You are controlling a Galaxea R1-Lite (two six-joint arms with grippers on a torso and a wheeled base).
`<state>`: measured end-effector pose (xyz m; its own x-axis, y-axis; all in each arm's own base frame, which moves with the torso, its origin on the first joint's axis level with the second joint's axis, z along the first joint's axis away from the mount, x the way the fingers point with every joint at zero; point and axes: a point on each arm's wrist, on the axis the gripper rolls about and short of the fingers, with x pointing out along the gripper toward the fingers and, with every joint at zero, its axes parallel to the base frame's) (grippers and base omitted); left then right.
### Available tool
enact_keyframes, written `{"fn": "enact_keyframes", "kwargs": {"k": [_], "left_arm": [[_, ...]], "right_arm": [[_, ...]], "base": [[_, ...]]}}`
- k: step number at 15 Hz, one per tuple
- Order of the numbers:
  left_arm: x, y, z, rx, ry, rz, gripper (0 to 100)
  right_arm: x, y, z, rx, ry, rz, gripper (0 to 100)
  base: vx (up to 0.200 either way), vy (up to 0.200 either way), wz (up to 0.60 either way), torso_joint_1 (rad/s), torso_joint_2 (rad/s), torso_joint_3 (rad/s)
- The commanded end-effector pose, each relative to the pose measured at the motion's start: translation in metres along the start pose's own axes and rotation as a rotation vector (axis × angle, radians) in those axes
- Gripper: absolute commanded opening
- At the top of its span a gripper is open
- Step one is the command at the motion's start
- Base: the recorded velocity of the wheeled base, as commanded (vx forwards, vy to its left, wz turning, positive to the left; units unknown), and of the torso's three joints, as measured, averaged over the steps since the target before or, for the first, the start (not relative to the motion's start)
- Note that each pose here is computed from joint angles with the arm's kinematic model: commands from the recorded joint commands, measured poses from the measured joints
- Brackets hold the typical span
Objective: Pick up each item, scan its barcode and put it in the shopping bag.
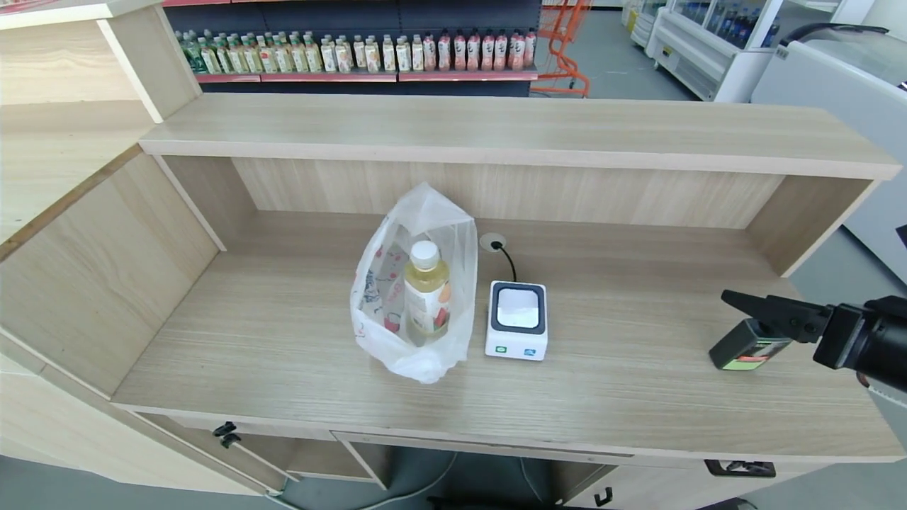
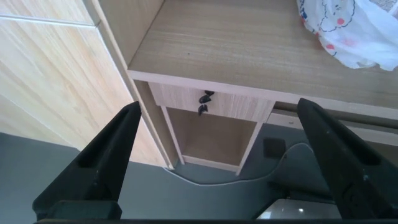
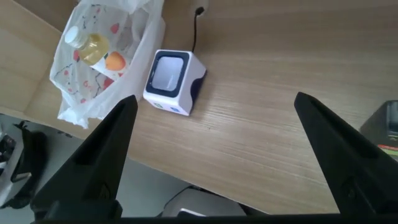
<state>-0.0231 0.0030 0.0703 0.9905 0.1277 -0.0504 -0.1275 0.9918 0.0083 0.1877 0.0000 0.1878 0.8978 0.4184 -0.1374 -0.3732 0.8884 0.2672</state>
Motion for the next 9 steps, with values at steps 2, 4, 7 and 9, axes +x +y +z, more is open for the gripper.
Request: {"fn": "enact_keyframes", "kwargs": {"k": [2,4,7,9], "left_arm": [[0.000,0.000,0.000,0.000,0.000,0.001,100],[0.000,0.000,0.000,-0.002,0.000,0.001,100],[0.000,0.000,0.000,-0.002,0.000,0.001,100],[0.000,0.000,0.000,0.001,0.000,0.001,100]], "right_arm": [[-0.005,0.003,0.000,0.003,0.006,-0.001,100],[-0.011,0.006,-0.002,0.014,0.025,-0.005,100],[-0.021,0.011,-0.004,0.012,0.045,-0.004,100],[-0.023,0.012,-0.005,-0.031,0.066,-0.008,100]], "base": [[0.000,-0.200,0.00,0.005,0.00,0.002],[0.000,-0.200,0.00,0.007,0.00,0.002],[0.000,-0.200,0.00,0.004,0.00,0.002],[0.000,-0.200,0.00,0.007,0.00,0.002]]}}
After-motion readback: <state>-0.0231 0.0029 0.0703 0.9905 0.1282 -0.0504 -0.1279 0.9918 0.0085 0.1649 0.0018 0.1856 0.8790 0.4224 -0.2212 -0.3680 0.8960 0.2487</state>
